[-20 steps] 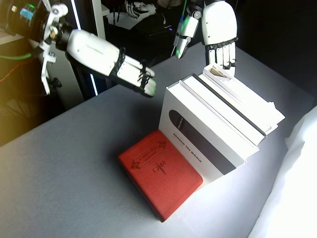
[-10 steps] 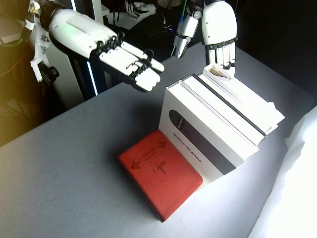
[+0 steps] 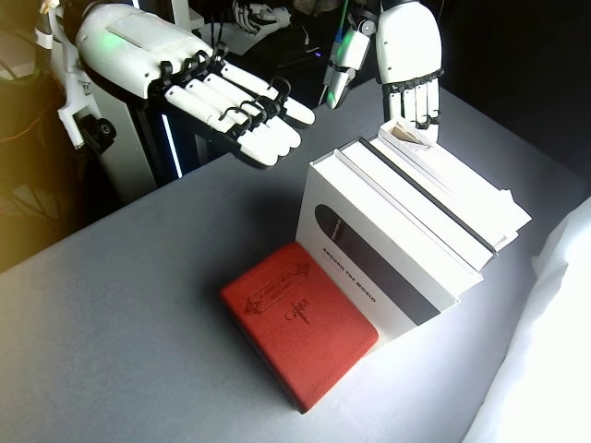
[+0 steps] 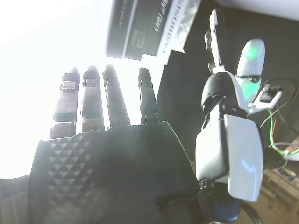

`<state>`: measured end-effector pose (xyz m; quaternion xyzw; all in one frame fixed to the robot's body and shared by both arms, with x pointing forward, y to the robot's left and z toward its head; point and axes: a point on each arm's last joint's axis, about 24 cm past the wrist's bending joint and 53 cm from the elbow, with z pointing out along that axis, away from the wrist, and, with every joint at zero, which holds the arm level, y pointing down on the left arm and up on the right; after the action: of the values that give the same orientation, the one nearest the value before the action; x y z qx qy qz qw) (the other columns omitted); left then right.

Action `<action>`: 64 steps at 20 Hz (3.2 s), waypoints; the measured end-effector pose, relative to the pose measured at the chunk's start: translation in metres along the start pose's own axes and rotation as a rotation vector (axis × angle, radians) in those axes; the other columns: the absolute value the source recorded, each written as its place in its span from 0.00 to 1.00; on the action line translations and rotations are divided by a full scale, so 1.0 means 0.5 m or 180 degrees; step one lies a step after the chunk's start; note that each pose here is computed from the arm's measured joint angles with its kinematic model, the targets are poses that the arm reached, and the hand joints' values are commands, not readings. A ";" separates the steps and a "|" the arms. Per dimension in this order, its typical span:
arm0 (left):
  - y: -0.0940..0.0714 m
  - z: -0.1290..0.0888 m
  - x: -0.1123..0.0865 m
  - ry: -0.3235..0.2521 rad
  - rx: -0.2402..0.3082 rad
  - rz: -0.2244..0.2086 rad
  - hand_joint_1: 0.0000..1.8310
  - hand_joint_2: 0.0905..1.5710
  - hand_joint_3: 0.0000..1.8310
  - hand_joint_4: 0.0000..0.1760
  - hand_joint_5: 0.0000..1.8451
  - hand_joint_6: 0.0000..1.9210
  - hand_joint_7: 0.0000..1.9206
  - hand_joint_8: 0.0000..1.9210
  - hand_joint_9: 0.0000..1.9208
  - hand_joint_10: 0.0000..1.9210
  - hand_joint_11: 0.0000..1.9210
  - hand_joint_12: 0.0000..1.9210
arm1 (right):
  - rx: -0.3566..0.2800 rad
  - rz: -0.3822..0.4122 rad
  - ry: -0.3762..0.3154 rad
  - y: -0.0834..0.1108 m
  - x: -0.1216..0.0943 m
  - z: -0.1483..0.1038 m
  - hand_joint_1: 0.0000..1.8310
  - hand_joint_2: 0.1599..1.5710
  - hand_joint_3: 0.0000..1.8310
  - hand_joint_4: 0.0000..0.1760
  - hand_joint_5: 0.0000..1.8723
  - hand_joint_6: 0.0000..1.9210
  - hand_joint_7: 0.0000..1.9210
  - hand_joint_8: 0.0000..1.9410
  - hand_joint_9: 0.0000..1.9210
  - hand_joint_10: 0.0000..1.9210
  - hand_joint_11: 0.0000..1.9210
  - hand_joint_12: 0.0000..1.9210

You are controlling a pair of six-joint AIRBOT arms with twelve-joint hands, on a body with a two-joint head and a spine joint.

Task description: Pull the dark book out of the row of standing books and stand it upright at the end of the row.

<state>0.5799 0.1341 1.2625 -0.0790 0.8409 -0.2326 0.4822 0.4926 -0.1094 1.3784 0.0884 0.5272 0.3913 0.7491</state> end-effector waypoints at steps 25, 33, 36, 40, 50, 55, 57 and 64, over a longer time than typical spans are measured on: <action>0.001 0.000 0.001 0.0008 -0.0005 0.0012 0.00 0.73 0.00 0.00 0.05 0.00 0.04 0.00 0.02 0.00 0.02 0.01 | -0.0065 -0.0221 -0.0591 0.023 -0.046 0.077 0.00 0.53 0.00 0.00 0.00 0.00 0.00 0.00 0.00 0.00 0.00 0.00; 0.001 0.000 0.001 0.0009 -0.0006 0.0012 0.00 0.74 0.00 0.00 0.04 0.00 0.03 0.00 0.01 0.00 0.01 0.01 | 0.0029 -0.0176 -0.0487 0.007 -0.019 0.117 0.00 0.58 0.01 0.00 0.00 0.00 0.00 0.00 0.00 0.00 0.00 0.00; 0.001 0.000 0.002 0.0014 -0.0008 0.0011 0.00 0.74 0.00 0.00 0.03 0.00 0.03 0.00 0.01 0.00 0.02 0.01 | 0.0073 -0.0127 -0.0474 0.002 -0.015 0.132 0.00 0.60 0.01 0.00 0.00 0.00 0.00 0.00 0.00 0.00 0.00 0.00; 0.001 0.000 0.002 0.0014 -0.0005 0.0010 0.00 0.75 0.00 0.00 0.05 0.01 0.04 0.00 0.01 0.00 0.01 0.01 | 0.0143 -0.0125 -0.0394 -0.011 -0.003 0.135 0.00 0.62 0.02 0.00 0.00 0.00 0.00 0.00 0.00 0.00 0.00 0.00; 0.001 0.000 0.003 0.0018 -0.0006 0.0008 0.00 0.74 0.00 0.00 0.04 0.00 0.03 0.00 0.01 0.00 0.00 0.00 | 0.0124 -0.0156 -0.0319 -0.011 0.011 0.134 0.00 0.59 0.00 0.00 0.00 0.00 0.00 0.00 0.00 0.00 0.00 0.00; 0.001 0.000 0.003 0.0019 -0.0006 0.0010 0.00 0.75 0.00 0.00 0.04 0.00 0.03 0.00 0.00 0.00 0.00 0.00 | 0.0109 -0.0216 -0.0315 -0.010 0.014 0.132 0.00 0.60 0.01 0.00 0.00 0.00 0.00 0.00 0.00 0.00 0.00 0.00; 0.001 0.000 0.003 0.0017 -0.0004 0.0009 0.00 0.75 0.00 0.00 0.05 0.01 0.03 0.00 0.01 0.00 0.01 0.00 | 0.0109 -0.0227 -0.0315 -0.010 0.014 0.132 0.00 0.60 0.00 0.00 0.00 0.00 0.00 0.00 0.00 0.00 0.00 0.00; 0.000 0.000 0.003 0.0018 -0.0003 0.0010 0.00 0.75 0.00 0.00 0.04 0.00 0.02 0.00 0.00 0.00 0.00 0.00 | 0.0045 -0.0382 -0.0338 0.003 0.015 0.121 0.00 0.60 0.01 0.00 0.00 0.00 0.00 0.00 0.00 0.00 0.00 0.00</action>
<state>0.5792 0.1339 1.2613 -0.0773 0.8426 -0.2316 0.4801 0.5450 -0.0863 1.3999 0.0825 0.4938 0.3367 0.7975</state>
